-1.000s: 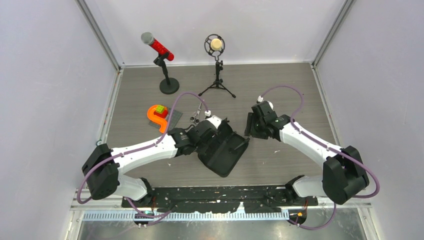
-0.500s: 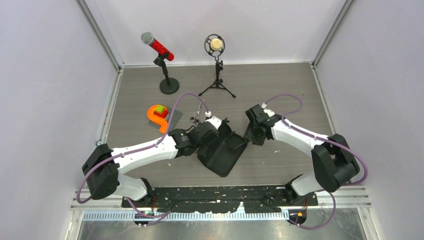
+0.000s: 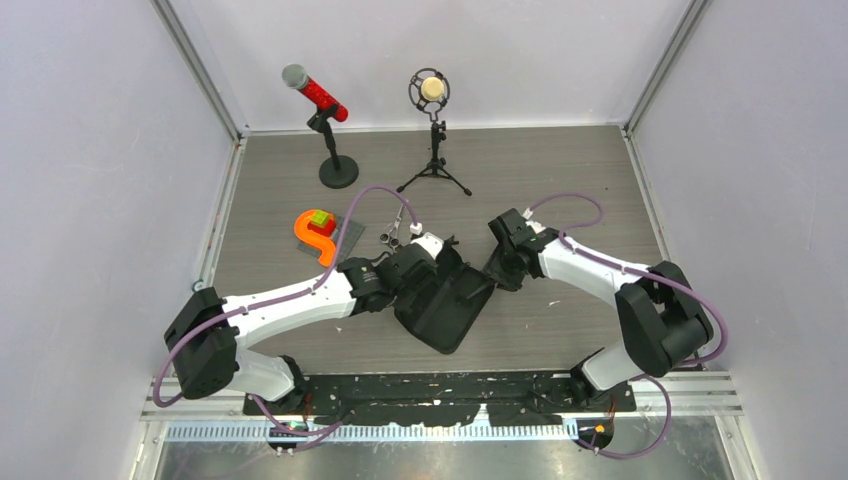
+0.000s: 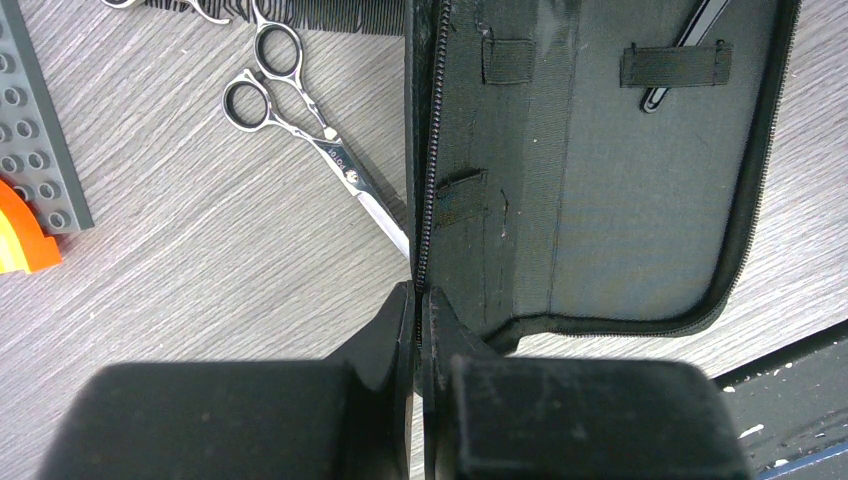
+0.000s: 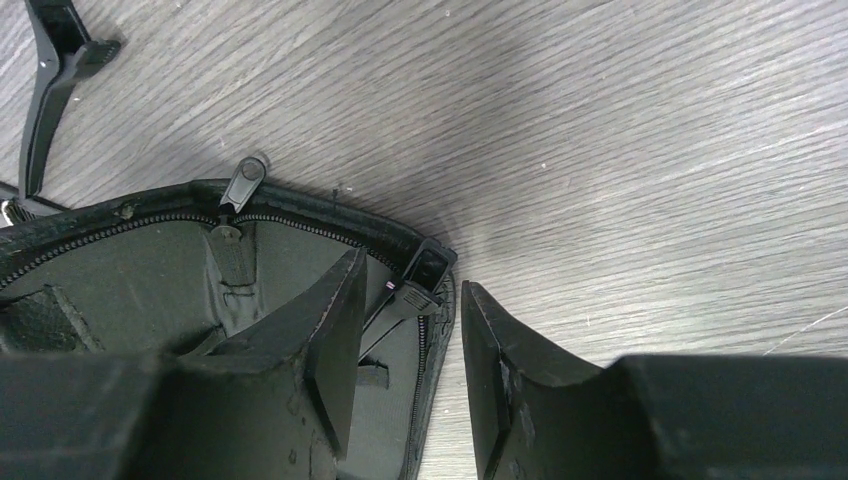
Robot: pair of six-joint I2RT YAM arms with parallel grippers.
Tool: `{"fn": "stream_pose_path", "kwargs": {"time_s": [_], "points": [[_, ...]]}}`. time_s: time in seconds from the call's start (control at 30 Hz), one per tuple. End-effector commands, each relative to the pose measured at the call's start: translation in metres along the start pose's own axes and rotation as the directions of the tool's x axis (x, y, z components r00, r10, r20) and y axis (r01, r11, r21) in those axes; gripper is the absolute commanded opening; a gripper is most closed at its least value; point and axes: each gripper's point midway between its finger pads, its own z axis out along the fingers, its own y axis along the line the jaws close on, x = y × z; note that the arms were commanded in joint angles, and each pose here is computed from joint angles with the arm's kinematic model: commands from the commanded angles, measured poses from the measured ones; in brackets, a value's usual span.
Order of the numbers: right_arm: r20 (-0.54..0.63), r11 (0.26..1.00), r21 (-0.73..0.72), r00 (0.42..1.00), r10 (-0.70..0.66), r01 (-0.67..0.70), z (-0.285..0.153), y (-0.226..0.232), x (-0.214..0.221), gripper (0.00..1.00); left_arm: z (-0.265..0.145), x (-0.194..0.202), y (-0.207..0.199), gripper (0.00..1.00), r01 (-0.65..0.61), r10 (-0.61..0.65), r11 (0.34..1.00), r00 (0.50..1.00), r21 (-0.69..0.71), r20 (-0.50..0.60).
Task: Sort the hair-cutting tools
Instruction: Place the haircut tool in the hairdressing tool bag.
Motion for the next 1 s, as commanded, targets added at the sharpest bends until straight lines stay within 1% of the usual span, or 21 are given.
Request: {"fn": "stream_pose_path", "kwargs": {"time_s": [0.0, 0.03, 0.1, 0.13, 0.17, 0.2, 0.27, 0.37, 0.43, 0.47, 0.5, 0.53, 0.57, 0.6, 0.63, 0.67, 0.7, 0.77, 0.83, 0.9, 0.97], "points": [[0.062, 0.996, -0.094, 0.998, 0.002, 0.004, -0.015, 0.022, -0.015, 0.11, -0.005, -0.016, -0.001, 0.00, 0.001, 0.000, 1.000, 0.999, -0.008, 0.039], [0.076, 0.993, -0.115, 0.997, -0.005, 0.014, -0.016, 0.025, -0.017, 0.07, -0.005, -0.016, -0.001, 0.00, -0.001, 0.002, 1.000, 0.999, -0.010, 0.040], [0.112, 0.985, -0.163, 0.993, -0.041, 0.059, -0.017, 0.030, -0.020, 0.06, -0.005, -0.014, 0.001, 0.00, -0.007, 0.007, 1.000, 0.999, -0.015, 0.038], [0.121, 0.982, -0.166, 0.990, -0.067, 0.086, -0.015, 0.024, -0.017, 0.05, -0.005, -0.014, 0.001, 0.00, -0.008, 0.009, 1.000, 0.999, -0.017, 0.036], [0.149, 0.973, -0.206, 0.986, -0.069, 0.100, -0.016, 0.032, -0.021, 0.05, -0.004, -0.013, 0.001, 0.00, -0.009, 0.010, 1.000, 0.999, -0.018, 0.035], [0.152, 0.969, -0.211, 0.984, -0.095, 0.126, -0.013, 0.025, -0.016, 0.05, -0.004, -0.012, 0.001, 0.00, -0.009, 0.010, 1.000, 0.999, -0.017, 0.032], [0.164, 0.963, -0.232, 0.982, -0.098, 0.134, -0.010, 0.023, -0.014, 0.05, -0.003, -0.010, 0.001, 0.00, -0.006, 0.006, 1.000, 1.000, -0.014, 0.029], [0.150, 0.969, -0.219, 0.985, -0.079, 0.111, -0.008, 0.015, -0.009, 0.06, -0.004, -0.011, 0.000, 0.00, -0.001, 0.002, 1.000, 1.000, -0.009, 0.028], [0.145, 0.970, -0.225, 0.987, -0.061, 0.093, -0.011, 0.016, -0.009, 0.14, -0.005, -0.012, -0.001, 0.00, 0.002, -0.002, 1.000, 0.999, -0.006, 0.034], [0.143, 0.971, -0.223, 0.988, -0.057, 0.089, -0.012, 0.016, -0.009, 0.29, -0.005, -0.013, -0.001, 0.00, 0.003, -0.003, 1.000, 0.999, -0.006, 0.035], [0.151, 0.970, -0.232, 0.988, -0.044, 0.079, -0.016, 0.018, -0.011, 0.33, -0.005, -0.013, -0.001, 0.00, 0.003, -0.003, 1.000, 0.999, -0.006, 0.036], [0.147, 0.972, -0.225, 0.988, -0.042, 0.075, -0.018, 0.017, -0.011, 0.43, -0.005, -0.013, -0.001, 0.00, 0.003, -0.003, 1.000, 0.999, -0.006, 0.035], [0.157, 0.971, -0.231, 0.987, -0.030, 0.066, -0.023, 0.020, -0.015, 0.49, -0.005, -0.012, -0.001, 0.00, 0.002, -0.002, 1.000, 0.999, -0.006, 0.034], [0.149, 0.975, -0.215, 0.988, -0.032, 0.064, -0.023, 0.017, -0.014, 0.60, -0.005, -0.013, -0.001, 0.00, 0.004, -0.004, 1.000, 0.999, -0.007, 0.035], [0.153, 0.974, -0.221, 0.988, -0.025, 0.059, -0.027, 0.021, -0.017, 0.66, -0.005, -0.013, -0.001, 0.00, 0.005, -0.005, 1.000, 0.999, -0.007, 0.035], [0.141, 0.977, -0.203, 0.990, -0.029, 0.058, -0.028, 0.018, -0.015, 0.76, -0.005, -0.012, -0.001, 0.00, 0.005, -0.005, 1.000, 0.999, -0.007, 0.033], [0.138, 0.978, -0.203, 0.990, -0.025, 0.053, -0.031, 0.020, -0.017, 0.83, -0.005, -0.012, -0.001, 0.00, 0.004, -0.004, 1.000, 0.999, -0.006, 0.034], [0.124, 0.981, -0.189, 0.992, -0.027, 0.050, -0.034, 0.021, -0.017, 0.88, -0.005, -0.012, -0.001, 0.00, 0.005, -0.005, 1.000, 0.999, -0.005, 0.034], [0.111, 0.983, -0.176, 0.993, -0.029, 0.049, -0.035, 0.020, -0.015, 0.89, -0.005, -0.013, -0.001, 0.00, 0.006, -0.006, 1.000, 0.999, -0.006, 0.037], [0.097, 0.986, -0.162, 0.995, -0.032, 0.048, -0.034, 0.018, -0.013, 0.89, -0.006, -0.013, -0.001, 0.00, 0.006, -0.006, 1.000, 0.999, -0.005, 0.038], [0.082, 0.989, -0.144, 0.996, -0.033, 0.044, -0.031, 0.016, -0.011, 0.86, -0.006, -0.013, -0.001, 0.00, 0.006, -0.006, 1.000, 0.999, -0.005, 0.040]]}}
